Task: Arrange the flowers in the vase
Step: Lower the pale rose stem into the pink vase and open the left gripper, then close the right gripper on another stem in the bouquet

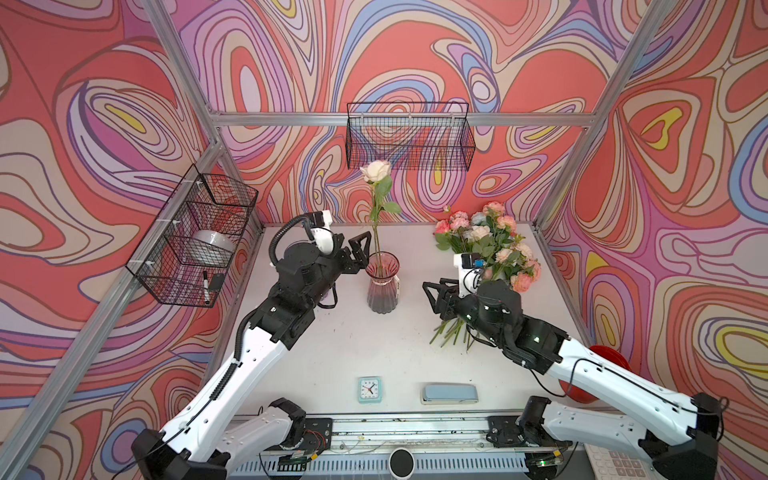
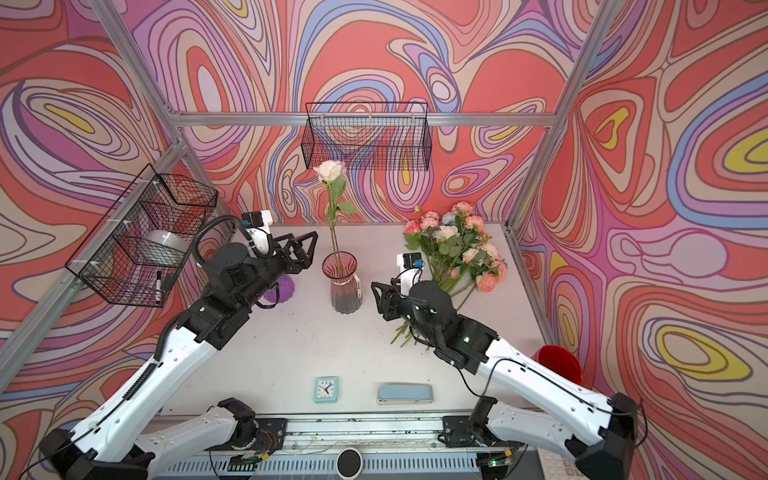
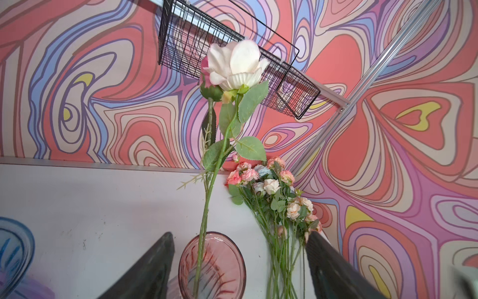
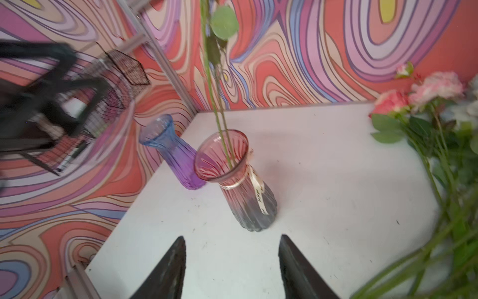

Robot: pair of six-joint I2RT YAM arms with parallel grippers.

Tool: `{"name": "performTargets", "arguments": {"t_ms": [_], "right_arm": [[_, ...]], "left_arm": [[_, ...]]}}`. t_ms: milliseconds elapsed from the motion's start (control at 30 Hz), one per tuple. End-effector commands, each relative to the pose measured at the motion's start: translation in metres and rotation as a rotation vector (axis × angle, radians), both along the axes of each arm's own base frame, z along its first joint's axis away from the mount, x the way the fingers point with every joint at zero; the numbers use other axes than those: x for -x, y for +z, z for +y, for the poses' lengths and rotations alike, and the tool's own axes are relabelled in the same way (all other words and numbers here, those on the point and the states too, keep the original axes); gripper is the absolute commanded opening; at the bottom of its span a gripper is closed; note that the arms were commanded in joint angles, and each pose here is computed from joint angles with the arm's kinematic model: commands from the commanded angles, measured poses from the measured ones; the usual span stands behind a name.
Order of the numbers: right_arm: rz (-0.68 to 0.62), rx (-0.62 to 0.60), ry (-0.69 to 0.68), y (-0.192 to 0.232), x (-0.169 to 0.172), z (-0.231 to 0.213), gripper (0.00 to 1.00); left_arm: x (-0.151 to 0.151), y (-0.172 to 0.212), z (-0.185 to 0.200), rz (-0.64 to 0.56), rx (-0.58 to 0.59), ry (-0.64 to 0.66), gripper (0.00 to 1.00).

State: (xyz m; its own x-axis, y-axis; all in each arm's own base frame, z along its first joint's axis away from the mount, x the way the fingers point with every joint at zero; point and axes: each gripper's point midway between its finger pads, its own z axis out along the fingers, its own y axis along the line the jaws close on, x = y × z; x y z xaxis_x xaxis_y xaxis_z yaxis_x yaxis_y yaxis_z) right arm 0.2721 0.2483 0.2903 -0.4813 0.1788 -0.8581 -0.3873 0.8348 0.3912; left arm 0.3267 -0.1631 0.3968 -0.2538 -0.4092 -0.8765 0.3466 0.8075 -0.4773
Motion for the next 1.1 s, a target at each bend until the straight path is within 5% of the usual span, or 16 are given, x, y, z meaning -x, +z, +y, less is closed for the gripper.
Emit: {"name": "performTargets", "arguments": {"t_ms": [0, 233, 567, 1067], "right_arm": [[0.158, 0.082, -0.134, -0.048, -0.018, -0.023, 0.59], [0.456, 0.054, -0.320, -0.139, -0.064, -0.087, 0.54], [0.503, 0.061, -0.496, -0.172, -0.099, -0.151, 0.46], [0.603, 0.146, -0.643, -0.207, -0.201, -0.191, 0.37]], "left_arm": [[0.019, -0.034, 0.004, 0.128, 0.058, -0.023, 0.91], [0.056, -0.097, -0.002, 0.275, 0.186, -0.118, 1.00], [0.076, -0.166, -0.015, 0.423, 0.211, -0.204, 0.98], [0.086, -0.190, -0.017, 0.469, 0.188, -0.237, 0.98]]}}
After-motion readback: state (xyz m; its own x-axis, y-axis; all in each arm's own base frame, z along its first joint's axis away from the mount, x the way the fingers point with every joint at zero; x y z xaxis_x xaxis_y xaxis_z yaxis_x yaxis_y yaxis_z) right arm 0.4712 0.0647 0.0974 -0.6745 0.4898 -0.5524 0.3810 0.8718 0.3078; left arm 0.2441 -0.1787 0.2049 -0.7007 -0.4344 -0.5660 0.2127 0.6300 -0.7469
